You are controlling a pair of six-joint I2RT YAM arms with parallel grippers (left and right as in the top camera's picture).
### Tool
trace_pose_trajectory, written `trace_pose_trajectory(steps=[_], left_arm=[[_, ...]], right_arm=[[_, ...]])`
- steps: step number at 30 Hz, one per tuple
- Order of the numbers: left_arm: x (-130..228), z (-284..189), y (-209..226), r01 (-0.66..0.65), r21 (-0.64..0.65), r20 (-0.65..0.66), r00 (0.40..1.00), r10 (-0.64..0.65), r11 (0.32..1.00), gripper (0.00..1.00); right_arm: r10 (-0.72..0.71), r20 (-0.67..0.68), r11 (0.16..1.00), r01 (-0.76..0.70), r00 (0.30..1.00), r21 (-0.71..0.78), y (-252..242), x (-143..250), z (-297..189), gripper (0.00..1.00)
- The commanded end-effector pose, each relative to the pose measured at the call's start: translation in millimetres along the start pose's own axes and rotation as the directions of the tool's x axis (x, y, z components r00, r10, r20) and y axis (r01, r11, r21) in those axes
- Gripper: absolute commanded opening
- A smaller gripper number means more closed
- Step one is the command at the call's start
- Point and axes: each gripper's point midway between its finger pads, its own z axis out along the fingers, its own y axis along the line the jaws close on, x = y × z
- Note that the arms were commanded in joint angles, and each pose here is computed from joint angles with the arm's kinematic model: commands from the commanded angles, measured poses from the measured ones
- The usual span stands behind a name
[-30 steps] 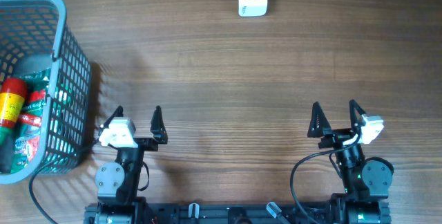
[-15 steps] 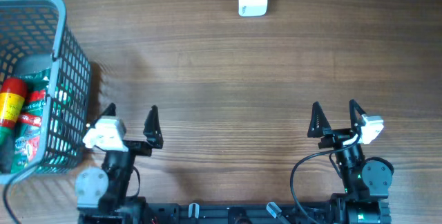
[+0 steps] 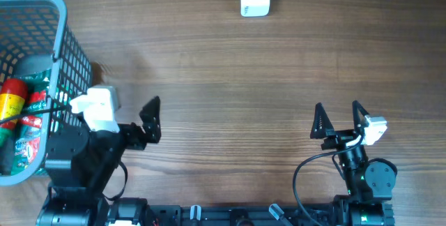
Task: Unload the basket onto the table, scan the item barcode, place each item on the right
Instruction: 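Reach the left gripper into the basket and grasp the green-lid jar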
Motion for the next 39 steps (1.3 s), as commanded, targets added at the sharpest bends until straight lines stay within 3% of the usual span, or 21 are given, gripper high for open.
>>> trace_pose_trajectory(steps=[1, 13, 22, 26, 28, 33, 39], left_arm=[[13.9, 0.0, -26.8, 0.033, 0.156, -0.088, 0.996, -0.019, 0.987, 1.0], [-2.7, -1.9, -30.8, 0.071, 0.163, -0.063, 0.996, -0.061, 0.984, 1.0], [-73.6, -5.2, 15.8, 0.124, -0.191, -0.03, 0.991, -0.132, 0.974, 1.0], [-123.7, -14.8, 54.8, 0.284, -0.424, 0.115, 0.959, -0.26, 0.86, 1.0], [-132.0, -13.7, 74.8, 0.372, -0.487, 0.16, 0.928, -0.337, 0.79, 1.0], [-111.8, 7.2, 145.0, 0.521, -0.596, 0.174, 0.826, -0.536, 0.611, 1.0], [-85.7, 19.6, 213.9, 0.649, -0.599, 0.177, 0.678, -0.713, 0.469, 1.0]], right_arm=[[0.013, 0.003, 1.0, -0.013, 1.0, 0.006, -0.4, -0.5, 0.3, 1.0], [0.013, 0.003, 1.0, -0.013, 1.0, 0.006, -0.4, -0.5, 0.3, 1.0], [0.013, 0.003, 1.0, -0.013, 1.0, 0.006, -0.4, -0.5, 0.3, 1.0], [0.013, 0.003, 1.0, -0.013, 1.0, 0.006, -0.4, -0.5, 0.3, 1.0], [0.013, 0.003, 1.0, -0.013, 1.0, 0.006, -0.4, -0.5, 0.3, 1.0], [0.013, 0.003, 1.0, -0.013, 1.0, 0.006, -0.4, -0.5, 0.3, 1.0], [0.013, 0.003, 1.0, -0.013, 1.0, 0.006, -0.4, -0.5, 0.3, 1.0]])
